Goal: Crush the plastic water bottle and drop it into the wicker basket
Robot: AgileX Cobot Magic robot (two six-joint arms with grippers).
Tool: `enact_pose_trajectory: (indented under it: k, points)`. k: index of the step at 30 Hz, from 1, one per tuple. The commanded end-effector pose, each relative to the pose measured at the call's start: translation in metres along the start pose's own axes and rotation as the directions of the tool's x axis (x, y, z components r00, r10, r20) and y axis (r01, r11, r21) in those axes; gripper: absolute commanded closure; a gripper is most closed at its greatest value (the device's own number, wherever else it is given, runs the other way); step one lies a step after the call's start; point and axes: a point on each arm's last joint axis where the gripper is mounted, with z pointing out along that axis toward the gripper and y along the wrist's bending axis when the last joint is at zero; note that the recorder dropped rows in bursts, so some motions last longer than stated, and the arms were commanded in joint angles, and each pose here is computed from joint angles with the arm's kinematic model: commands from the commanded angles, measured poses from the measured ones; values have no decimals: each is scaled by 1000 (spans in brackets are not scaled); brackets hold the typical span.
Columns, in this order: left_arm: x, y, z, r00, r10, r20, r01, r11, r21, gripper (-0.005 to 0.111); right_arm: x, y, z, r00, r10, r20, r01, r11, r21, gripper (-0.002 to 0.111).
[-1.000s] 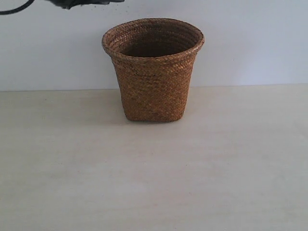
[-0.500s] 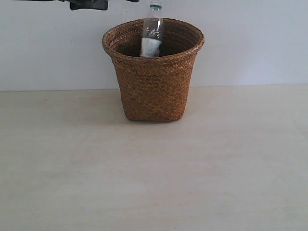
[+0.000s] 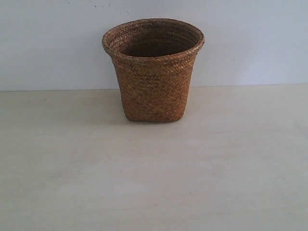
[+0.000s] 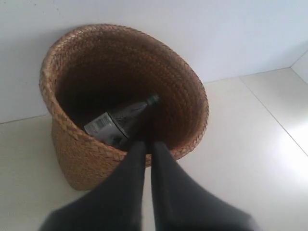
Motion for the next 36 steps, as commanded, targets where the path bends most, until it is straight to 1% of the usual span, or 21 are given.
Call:
enact_pose_trajectory:
  k: [1, 3, 4, 5, 6, 8, 12, 16, 18, 24, 36]
  points:
    - [10, -12, -38, 991, 23, 136, -14, 998, -62, 103, 0, -1, -1, 1000, -3, 19, 2, 1000, 5, 108]
    - [28, -20, -72, 967, 41, 252, -8, 991, -131, 103, 0, -1, -1, 1000, -3, 19, 2, 1000, 5, 108]
    - [34, -23, -81, 960, 46, 275, -6, 989, -145, 103, 0, -1, -1, 1000, -3, 19, 2, 1000, 5, 108]
    - [47, -26, -96, 947, 52, 318, 3, 985, -170, 103, 0, -1, -1, 1000, -3, 19, 2, 1000, 5, 108]
    - [54, -28, -104, 939, 55, 338, 8, 983, -182, 103, 0, -1, -1, 1000, -3, 19, 2, 1000, 5, 108]
    - [85, -33, -130, 911, 69, 408, 25, 975, -222, 103, 0, -1, -1, 1000, -3, 19, 2, 1000, 5, 108]
    - [130, -43, -162, 878, 89, 470, 28, 971, -236, 103, 0, -1, -1, 1000, -3, 19, 2, 1000, 5, 108]
    - [161, -54, -187, 851, 123, 511, -2, 973, -230, 103, 0, -1, -1, 1000, -3, 19, 2, 1000, 5, 108]
    - [166, -61, -197, 838, 136, 528, -21, 976, -217, 103, 0, -1, -1, 1000, -3, 19, 2, 1000, 5, 108]
    - [170, -70, -216, 791, 163, 590, -41, 976, -215, 103, 0, -1, -1, 1000, -3, 19, 2, 1000, 5, 108]
    - [171, -71, -218, 782, 181, 597, -51, 972, -227, 103, 0, -1, -1, 1000, -3, 12, 2, 1000, 4, 108]
